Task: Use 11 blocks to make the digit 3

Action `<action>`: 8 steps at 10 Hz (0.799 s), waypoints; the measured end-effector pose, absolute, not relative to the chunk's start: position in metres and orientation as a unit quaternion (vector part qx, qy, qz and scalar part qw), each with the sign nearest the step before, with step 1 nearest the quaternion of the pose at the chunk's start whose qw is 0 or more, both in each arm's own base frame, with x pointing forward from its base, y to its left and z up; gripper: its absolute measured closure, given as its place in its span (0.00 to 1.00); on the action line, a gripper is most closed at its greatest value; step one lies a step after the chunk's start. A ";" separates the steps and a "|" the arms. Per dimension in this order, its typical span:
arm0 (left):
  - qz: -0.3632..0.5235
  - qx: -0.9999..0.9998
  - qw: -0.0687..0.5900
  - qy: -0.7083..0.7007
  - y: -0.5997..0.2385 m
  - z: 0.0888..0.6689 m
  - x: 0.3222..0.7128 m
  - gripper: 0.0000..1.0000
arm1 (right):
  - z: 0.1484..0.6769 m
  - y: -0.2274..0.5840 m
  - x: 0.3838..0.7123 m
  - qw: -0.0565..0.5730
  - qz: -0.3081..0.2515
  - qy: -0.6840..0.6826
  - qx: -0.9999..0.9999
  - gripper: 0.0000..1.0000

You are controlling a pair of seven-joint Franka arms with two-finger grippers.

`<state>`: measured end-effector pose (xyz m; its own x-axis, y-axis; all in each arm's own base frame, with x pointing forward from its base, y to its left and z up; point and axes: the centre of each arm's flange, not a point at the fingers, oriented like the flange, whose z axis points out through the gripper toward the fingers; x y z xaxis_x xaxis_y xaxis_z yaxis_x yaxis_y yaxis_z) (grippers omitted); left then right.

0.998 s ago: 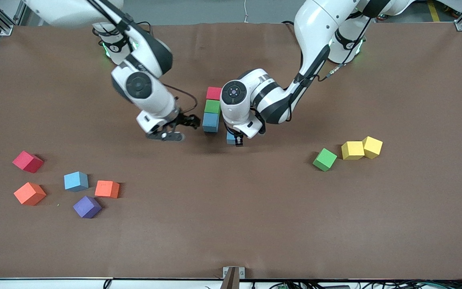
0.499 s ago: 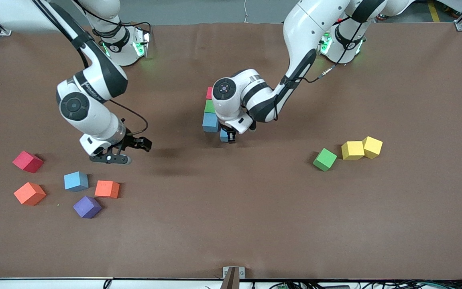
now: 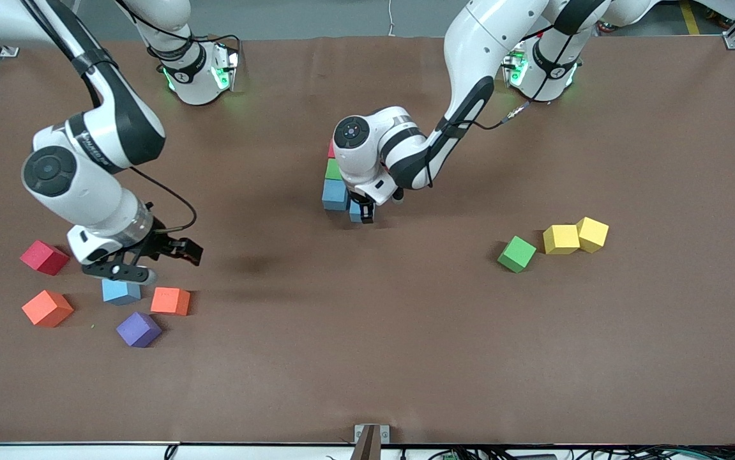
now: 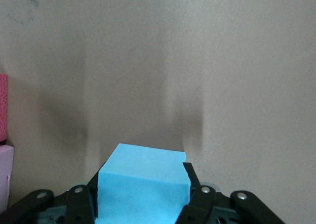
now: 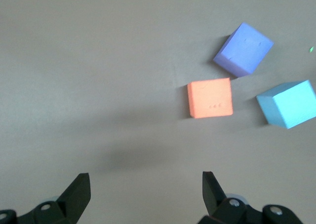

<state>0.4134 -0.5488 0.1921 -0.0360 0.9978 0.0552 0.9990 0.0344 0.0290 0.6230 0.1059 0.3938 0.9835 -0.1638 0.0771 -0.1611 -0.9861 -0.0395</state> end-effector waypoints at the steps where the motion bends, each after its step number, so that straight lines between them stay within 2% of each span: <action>1: -0.030 -0.696 0.009 -0.717 -0.550 0.192 0.411 0.38 | 0.392 0.098 0.626 0.015 -0.040 0.086 -0.995 0.00; 4: -0.030 -0.699 0.010 -0.714 -0.555 0.192 0.404 0.38 | 0.369 0.080 0.643 -0.016 -0.035 0.086 -0.996 0.00; 8: -0.031 -0.699 0.010 -0.715 -0.559 0.191 0.397 0.38 | 0.331 0.043 0.668 -0.003 -0.041 0.038 -0.998 0.00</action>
